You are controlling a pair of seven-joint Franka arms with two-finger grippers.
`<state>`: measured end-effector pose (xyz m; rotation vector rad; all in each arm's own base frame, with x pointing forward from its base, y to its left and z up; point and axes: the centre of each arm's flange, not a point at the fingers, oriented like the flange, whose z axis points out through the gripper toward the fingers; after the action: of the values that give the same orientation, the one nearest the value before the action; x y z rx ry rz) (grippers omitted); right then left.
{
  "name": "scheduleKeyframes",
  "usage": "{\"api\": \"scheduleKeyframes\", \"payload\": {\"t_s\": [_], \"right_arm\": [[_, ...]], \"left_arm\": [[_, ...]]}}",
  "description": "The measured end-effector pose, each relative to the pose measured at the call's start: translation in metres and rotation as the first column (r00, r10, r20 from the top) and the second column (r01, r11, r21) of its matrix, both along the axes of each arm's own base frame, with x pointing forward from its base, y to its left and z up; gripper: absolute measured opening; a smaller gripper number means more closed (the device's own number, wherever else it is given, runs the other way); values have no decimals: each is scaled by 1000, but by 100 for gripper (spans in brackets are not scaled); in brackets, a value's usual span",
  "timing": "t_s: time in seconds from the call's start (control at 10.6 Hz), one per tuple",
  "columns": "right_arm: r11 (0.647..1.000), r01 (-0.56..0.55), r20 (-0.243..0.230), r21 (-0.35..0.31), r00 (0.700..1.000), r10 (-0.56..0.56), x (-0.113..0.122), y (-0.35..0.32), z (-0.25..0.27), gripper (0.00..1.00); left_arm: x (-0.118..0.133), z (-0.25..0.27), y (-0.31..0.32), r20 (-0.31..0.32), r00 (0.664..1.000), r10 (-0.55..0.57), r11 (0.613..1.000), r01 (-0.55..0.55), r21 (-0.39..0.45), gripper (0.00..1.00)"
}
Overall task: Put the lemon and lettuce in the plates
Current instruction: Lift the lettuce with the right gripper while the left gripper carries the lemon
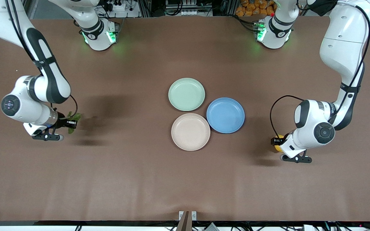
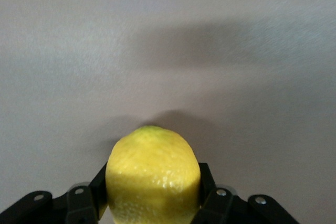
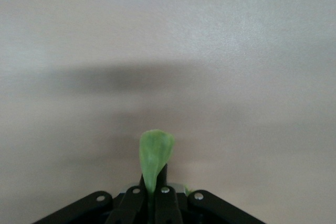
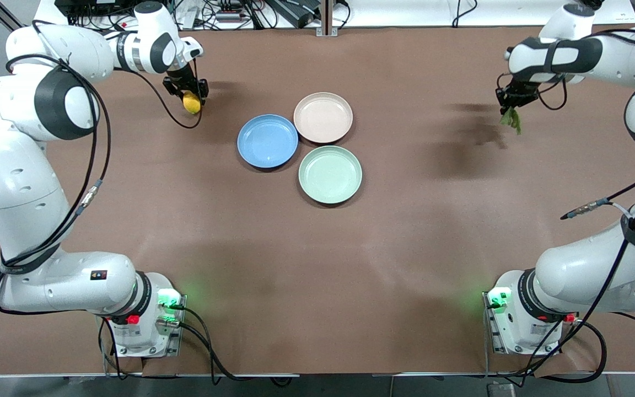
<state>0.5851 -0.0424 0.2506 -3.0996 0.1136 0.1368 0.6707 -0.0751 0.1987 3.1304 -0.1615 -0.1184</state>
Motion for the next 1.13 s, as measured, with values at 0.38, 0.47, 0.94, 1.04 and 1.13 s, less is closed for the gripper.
{"api": "scheduleKeyframes", "payload": {"t_s": [0.38,0.47,0.94,1.04,1.13], "right_arm": [[1000,-11,-23,-7,1000,11,5,65,37,3],[1000,-19,-35,-10,999,19,6,90,46,3],[1000,8,-55,-5,998,-8,-11,221,65,3],[1000,7,-58,-3,998,-7,-19,244,65,3],[1000,4,-61,-2,998,-4,-27,269,65,3]], "left_arm": [[2,44,-53,64,998,-4,1000,5,-7,67],[-3,55,-83,77,997,21,1000,-20,-8,67],[-42,88,-236,125,969,214,976,-210,-49,67],[-51,88,-260,123,958,258,966,-253,-58,67],[-61,83,-284,114,946,304,952,-298,-63,67]]}}
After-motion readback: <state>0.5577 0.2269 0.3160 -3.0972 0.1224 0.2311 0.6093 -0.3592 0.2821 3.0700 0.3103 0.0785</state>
